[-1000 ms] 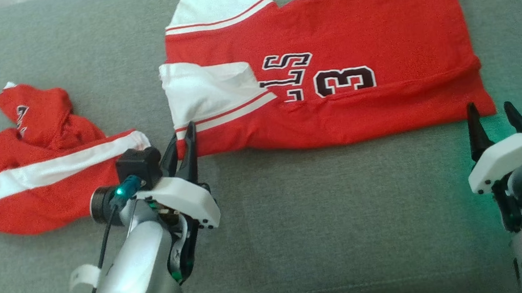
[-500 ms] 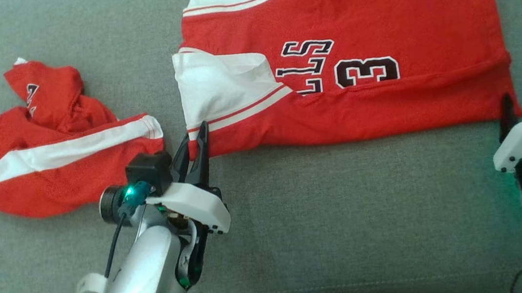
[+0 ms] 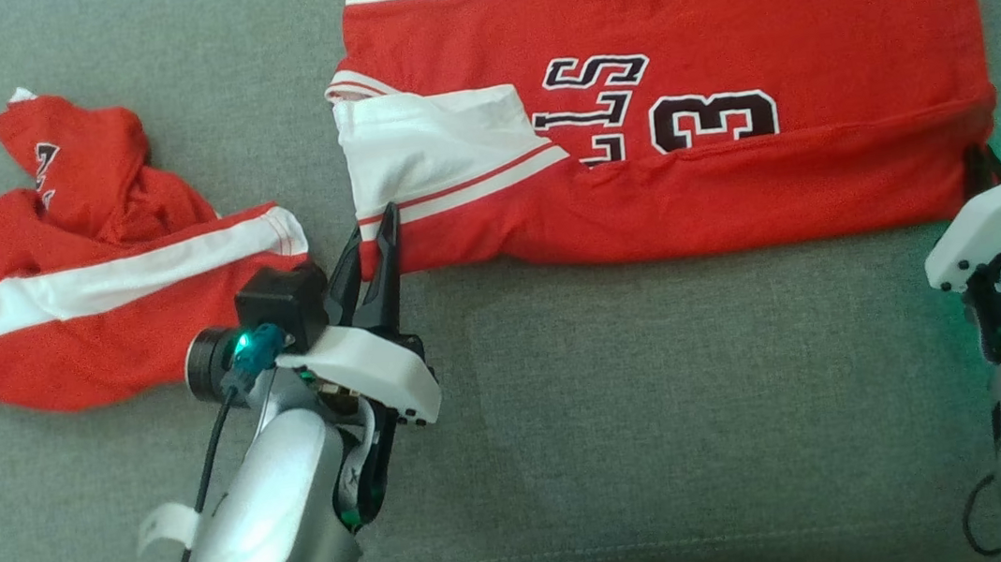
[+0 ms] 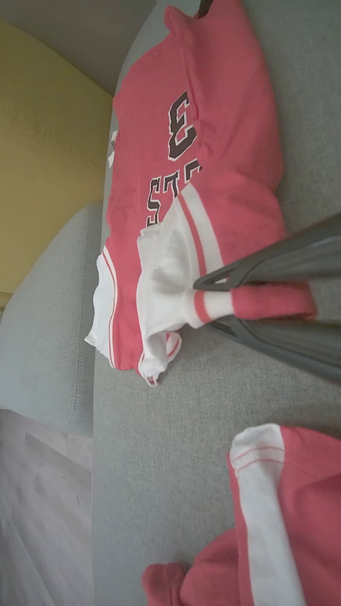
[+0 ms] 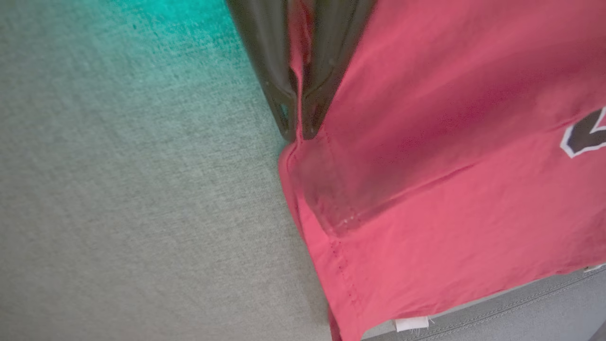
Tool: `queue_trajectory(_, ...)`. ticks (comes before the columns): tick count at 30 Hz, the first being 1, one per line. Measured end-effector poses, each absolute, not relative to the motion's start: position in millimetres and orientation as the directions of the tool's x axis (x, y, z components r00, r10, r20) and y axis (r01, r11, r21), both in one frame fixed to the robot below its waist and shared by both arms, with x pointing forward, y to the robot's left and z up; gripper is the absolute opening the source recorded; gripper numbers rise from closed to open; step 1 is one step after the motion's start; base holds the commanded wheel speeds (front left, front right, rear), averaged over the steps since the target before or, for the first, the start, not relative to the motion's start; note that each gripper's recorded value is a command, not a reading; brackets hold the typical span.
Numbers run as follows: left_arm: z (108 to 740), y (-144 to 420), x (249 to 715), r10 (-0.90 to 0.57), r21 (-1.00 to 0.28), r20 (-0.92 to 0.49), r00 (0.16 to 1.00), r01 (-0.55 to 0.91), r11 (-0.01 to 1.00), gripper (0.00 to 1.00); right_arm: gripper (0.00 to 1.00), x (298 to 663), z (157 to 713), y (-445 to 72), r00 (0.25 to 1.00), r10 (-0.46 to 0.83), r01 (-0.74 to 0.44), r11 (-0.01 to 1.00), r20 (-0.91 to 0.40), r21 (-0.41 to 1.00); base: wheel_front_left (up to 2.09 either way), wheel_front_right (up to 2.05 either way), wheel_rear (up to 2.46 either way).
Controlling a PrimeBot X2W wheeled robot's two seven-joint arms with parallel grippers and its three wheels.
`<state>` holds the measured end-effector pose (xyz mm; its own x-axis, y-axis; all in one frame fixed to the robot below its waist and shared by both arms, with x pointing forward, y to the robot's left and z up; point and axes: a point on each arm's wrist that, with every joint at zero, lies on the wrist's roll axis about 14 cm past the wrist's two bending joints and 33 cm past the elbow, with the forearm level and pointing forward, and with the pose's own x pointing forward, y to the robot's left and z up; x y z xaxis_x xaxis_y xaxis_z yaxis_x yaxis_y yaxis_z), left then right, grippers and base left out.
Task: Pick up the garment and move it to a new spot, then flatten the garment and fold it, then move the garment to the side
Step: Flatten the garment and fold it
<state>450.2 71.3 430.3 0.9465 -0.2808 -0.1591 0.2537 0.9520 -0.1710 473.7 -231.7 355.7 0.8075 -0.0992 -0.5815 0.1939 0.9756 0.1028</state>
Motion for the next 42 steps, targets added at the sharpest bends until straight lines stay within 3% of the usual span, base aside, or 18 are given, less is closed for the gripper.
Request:
queue_trajectory(11,441.4,73.8,437.7,-0.284,-0.145,-0.15,0.947,0.263,0.954,0.0,0.0,444.2,367.5,-243.2,0.805,-0.127,0.237,0.964,-0.579,0.119,0.0,0.0,0.0)
queue_trajectory(21,429.9,60.8,392.9,-0.354,-0.19,-0.237,0.905,0.314,0.93,0.0,0.0,397.1,380.8,-252.7,0.806,-0.126,0.274,0.945,-0.578,0.177,0.0,0.0,0.0)
queue_trajectory(31,420.9,46.2,371.4,-0.42,-0.208,-0.309,0.853,0.371,0.905,0.0,0.0,346.1,377.9,-263.2,0.762,-0.123,0.302,0.936,-0.636,0.18,0.0,0.0,0.0)
queue_trajectory(32,418.0,45.4,370.9,-0.424,-0.21,-0.324,0.846,0.373,0.904,0.0,0.44,346.0,380.1,-265.4,0.766,-0.133,0.301,0.939,-0.629,0.168,0.0,0.0,0.0)
queue_trajectory(33,418.0,45.4,370.9,-0.424,-0.21,-0.324,0.846,0.373,0.904,0.44,1.0,346.0,380.1,-265.4,0.766,-0.133,0.301,0.939,-0.629,0.168,0.0,0.0,0.0)
queue_trajectory(34,414.3,44.8,370.1,-0.427,-0.209,-0.339,0.838,0.376,0.903,0.93,1.0,346.6,382.4,-267.7,0.77,-0.141,0.301,0.94,-0.622,0.16,0.0,0.0,0.0)
queue_trajectory(35,410.8,45.4,369.8,-0.426,-0.206,-0.351,0.834,0.375,0.904,1.0,1.0,348.0,384.8,-269.6,0.777,-0.148,0.303,0.94,-0.612,0.158,0.0,0.0,0.0)
queue_trajectory(42,405.8,49.0,377.1,-0.406,-0.175,-0.35,0.845,0.366,0.914,1.0,1.0,368.3,413.2,-280.1,0.857,-0.199,0.302,0.942,-0.476,0.149,0.0,0.0,0.0)
